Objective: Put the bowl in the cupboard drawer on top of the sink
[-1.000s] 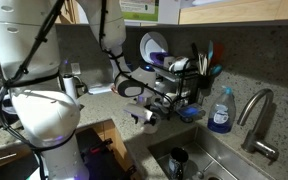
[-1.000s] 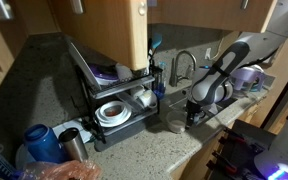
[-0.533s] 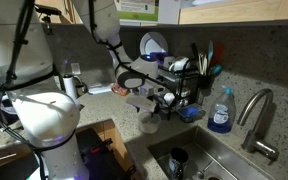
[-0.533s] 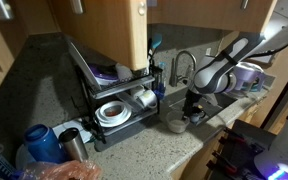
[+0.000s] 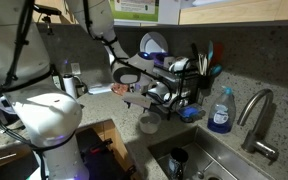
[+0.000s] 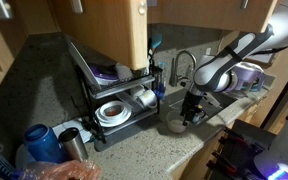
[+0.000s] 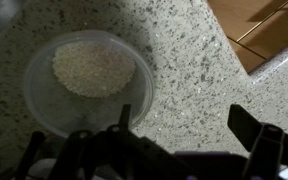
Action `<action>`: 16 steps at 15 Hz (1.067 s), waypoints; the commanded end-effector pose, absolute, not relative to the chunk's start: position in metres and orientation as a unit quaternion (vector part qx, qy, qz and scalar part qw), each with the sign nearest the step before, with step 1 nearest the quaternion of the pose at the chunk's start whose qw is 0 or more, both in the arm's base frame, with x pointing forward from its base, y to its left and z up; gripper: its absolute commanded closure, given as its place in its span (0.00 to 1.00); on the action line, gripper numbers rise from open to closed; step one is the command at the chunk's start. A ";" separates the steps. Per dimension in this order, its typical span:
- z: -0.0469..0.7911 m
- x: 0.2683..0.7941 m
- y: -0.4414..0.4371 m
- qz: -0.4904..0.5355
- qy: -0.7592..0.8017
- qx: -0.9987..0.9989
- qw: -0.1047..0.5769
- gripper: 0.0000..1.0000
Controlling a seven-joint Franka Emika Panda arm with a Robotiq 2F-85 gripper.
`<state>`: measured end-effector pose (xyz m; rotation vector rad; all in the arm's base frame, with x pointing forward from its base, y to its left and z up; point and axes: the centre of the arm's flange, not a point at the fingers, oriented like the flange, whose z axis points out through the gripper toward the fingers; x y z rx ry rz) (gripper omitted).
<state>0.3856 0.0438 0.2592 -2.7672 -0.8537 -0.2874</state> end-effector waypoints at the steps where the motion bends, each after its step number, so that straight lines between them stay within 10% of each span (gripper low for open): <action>1: 0.243 0.368 0.051 -0.088 -0.304 -0.941 0.123 0.03; 16: 0.206 0.373 0.054 -0.057 -0.286 -0.950 0.107 0.01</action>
